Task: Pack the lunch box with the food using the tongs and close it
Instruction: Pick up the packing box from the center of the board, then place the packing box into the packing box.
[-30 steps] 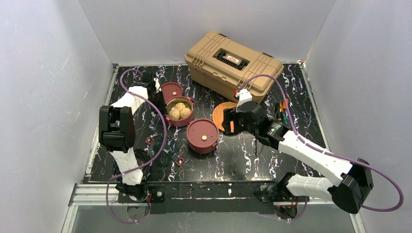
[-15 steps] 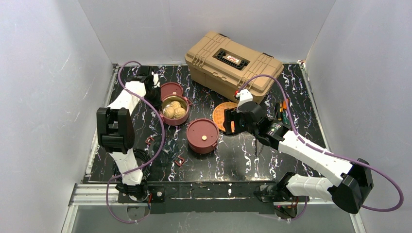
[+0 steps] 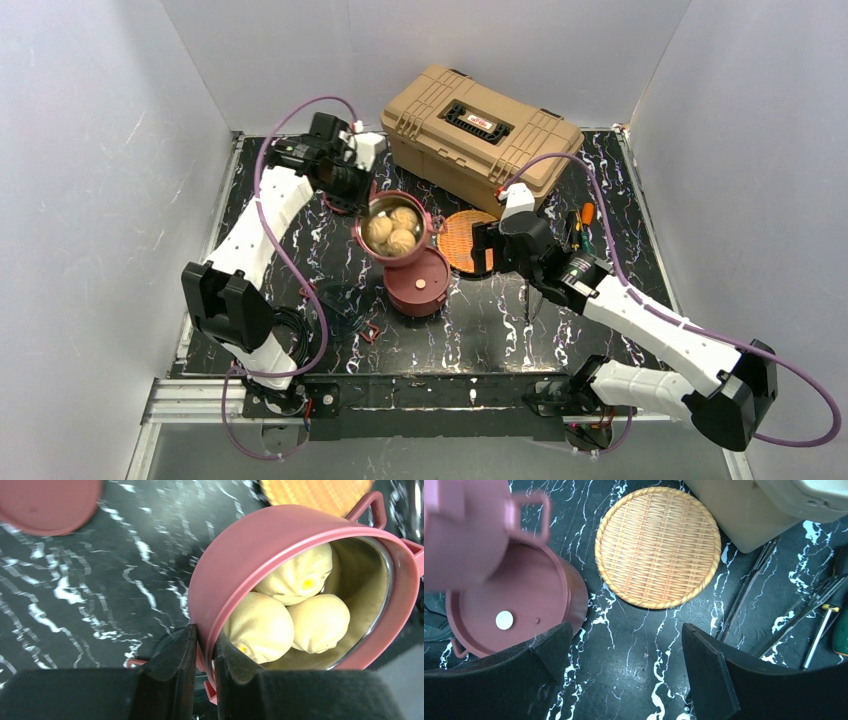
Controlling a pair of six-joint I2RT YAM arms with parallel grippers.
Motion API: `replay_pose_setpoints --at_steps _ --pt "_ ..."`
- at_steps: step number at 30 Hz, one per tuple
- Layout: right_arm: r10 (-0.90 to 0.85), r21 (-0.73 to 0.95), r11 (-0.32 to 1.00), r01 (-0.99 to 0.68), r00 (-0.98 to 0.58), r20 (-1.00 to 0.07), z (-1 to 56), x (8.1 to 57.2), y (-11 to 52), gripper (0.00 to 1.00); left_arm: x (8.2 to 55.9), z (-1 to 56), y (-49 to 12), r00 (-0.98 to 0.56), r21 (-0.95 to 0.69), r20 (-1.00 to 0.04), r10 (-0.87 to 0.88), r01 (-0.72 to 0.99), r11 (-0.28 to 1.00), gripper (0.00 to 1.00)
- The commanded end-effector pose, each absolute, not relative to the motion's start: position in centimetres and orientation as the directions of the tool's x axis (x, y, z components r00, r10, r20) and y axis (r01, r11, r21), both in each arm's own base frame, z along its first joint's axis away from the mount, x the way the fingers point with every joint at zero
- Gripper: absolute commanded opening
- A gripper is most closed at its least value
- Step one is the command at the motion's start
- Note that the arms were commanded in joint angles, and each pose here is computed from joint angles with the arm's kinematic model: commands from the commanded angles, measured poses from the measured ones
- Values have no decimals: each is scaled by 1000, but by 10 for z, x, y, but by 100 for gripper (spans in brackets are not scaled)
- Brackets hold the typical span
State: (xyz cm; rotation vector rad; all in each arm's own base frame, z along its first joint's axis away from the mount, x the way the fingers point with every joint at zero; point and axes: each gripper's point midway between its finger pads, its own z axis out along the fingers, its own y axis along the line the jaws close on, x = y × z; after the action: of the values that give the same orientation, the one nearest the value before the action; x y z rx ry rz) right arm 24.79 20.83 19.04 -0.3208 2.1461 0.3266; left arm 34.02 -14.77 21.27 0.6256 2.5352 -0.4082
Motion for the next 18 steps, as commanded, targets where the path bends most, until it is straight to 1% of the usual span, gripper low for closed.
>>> replay_pose_setpoints --at_steps 1,6,11,18 --pt "-14 148 943 -297 -481 -876 229 252 197 88 302 223 -180 -728 -236 -499 470 636 735 0" --pt "103 211 946 -246 -388 -916 255 246 175 90 284 203 -203 -693 -246 -432 577 706 664 0" --pt "146 225 955 -191 -358 -922 261 242 157 92 277 183 -210 -639 -149 -359 681 759 634 1" --pt "162 253 942 -222 -362 -918 259 239 164 91 284 173 -220 -608 -124 -338 718 785 607 1"
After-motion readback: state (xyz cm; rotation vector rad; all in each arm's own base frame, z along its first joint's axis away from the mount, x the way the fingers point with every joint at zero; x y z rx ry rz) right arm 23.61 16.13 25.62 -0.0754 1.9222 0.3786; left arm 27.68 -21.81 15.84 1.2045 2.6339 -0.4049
